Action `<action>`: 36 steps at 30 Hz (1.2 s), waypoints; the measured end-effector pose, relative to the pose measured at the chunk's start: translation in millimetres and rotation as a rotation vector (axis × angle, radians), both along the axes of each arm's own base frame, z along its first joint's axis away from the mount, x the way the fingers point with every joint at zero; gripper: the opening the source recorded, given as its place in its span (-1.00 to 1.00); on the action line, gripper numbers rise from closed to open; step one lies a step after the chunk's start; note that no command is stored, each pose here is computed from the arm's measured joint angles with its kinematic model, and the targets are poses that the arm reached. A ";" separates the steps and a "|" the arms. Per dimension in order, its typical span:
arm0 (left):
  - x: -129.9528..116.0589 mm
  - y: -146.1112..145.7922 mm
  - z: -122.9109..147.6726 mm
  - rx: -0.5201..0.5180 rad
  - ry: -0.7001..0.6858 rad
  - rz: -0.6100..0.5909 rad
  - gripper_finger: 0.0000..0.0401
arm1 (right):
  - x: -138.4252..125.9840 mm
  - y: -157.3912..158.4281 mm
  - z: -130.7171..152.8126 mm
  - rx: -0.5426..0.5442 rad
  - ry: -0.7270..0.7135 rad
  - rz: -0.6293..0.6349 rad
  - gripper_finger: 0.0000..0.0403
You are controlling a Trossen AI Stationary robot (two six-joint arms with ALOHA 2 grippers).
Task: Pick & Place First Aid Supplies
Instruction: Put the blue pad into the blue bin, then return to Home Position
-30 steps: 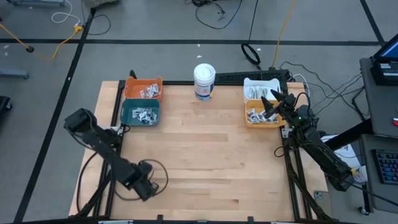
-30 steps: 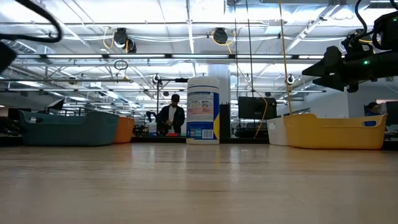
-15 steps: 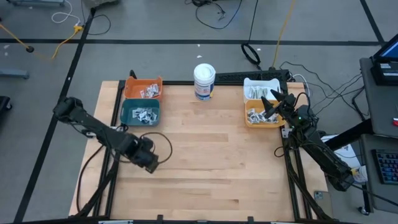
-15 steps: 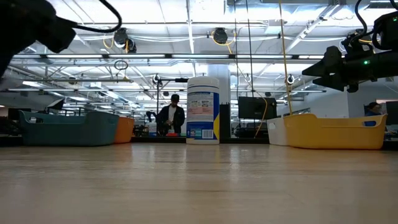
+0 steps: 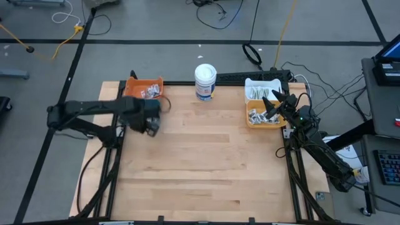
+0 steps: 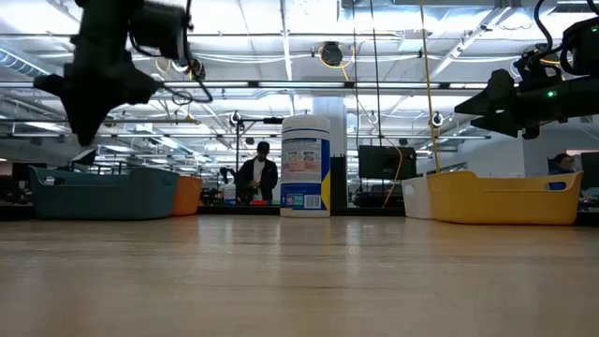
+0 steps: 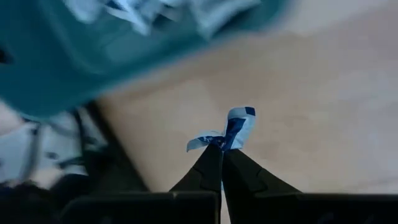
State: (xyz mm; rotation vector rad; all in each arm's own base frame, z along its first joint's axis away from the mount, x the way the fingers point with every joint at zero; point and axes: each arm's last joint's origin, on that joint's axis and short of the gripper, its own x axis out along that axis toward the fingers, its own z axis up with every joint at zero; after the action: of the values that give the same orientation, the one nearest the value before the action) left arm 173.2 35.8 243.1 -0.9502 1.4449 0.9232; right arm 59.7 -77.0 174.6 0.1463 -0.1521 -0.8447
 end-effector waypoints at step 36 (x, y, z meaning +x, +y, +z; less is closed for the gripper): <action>-24.9 132.7 -48.7 0.027 0.108 0.268 -0.27 | 0.0 0.0 0.1 0.000 0.000 0.000 0.67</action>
State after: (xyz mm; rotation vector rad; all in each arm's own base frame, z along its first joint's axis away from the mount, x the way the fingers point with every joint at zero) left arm 148.2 168.5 194.3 -1.1063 1.4118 1.2035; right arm 59.7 -76.9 174.6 0.1460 -0.1524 -0.8447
